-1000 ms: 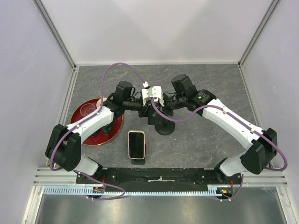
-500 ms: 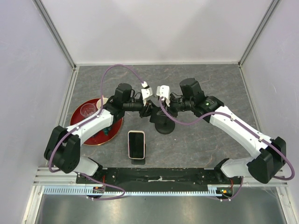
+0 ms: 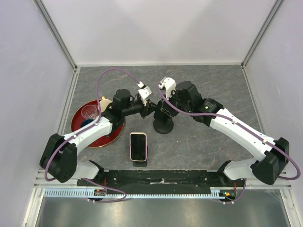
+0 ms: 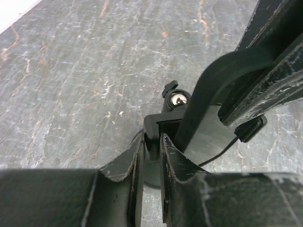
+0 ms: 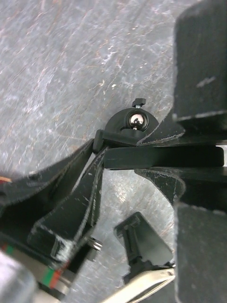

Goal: Place the phone on the phone stand

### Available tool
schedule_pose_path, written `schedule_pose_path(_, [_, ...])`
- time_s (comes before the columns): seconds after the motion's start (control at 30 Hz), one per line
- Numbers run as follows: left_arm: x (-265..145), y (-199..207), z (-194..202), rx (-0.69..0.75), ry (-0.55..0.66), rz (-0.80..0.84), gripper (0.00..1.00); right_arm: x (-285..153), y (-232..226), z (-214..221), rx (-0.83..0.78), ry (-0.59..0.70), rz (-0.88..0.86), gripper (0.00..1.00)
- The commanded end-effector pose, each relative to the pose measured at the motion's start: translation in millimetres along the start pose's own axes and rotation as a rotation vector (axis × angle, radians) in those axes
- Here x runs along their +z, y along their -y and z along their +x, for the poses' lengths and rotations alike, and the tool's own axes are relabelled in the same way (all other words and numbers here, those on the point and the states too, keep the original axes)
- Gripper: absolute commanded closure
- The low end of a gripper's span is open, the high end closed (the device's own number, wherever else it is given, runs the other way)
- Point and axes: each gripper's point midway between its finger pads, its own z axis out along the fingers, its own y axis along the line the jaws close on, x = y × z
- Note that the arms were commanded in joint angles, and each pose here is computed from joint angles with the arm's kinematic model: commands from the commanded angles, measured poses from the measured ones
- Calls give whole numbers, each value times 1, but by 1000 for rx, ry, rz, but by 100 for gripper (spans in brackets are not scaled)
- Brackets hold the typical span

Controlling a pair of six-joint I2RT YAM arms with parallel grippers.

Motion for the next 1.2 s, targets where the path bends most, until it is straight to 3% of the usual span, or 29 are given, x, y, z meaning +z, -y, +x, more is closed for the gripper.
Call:
schedule_pose_path(0.0, [-31, -62, -54, 45, 143, -320, 98, -51, 81, 94, 92, -434, 575, 100])
schedule_pose_path(0.27, [-49, -78, -62, 46, 185, -473, 98, -71, 109, 97, 69, -490, 798, 100])
schedule_pose_path(0.4, [-44, -58, -70, 47, 209, -370, 98, -62, 119, 88, 68, -463, 848, 100])
schedule_pose_path(0.53, [-40, -46, -64, 49, 140, -285, 98, -64, 133, 83, 24, -487, 911, 100])
schedule_pose_path(0.8, [-43, -11, -61, 35, 40, -102, 98, -48, 123, 83, 16, -489, 794, 100])
schedule_pose_path(1.17, [-55, -12, -68, 4, 45, -103, 98, -23, 98, 74, 117, -401, 596, 100])
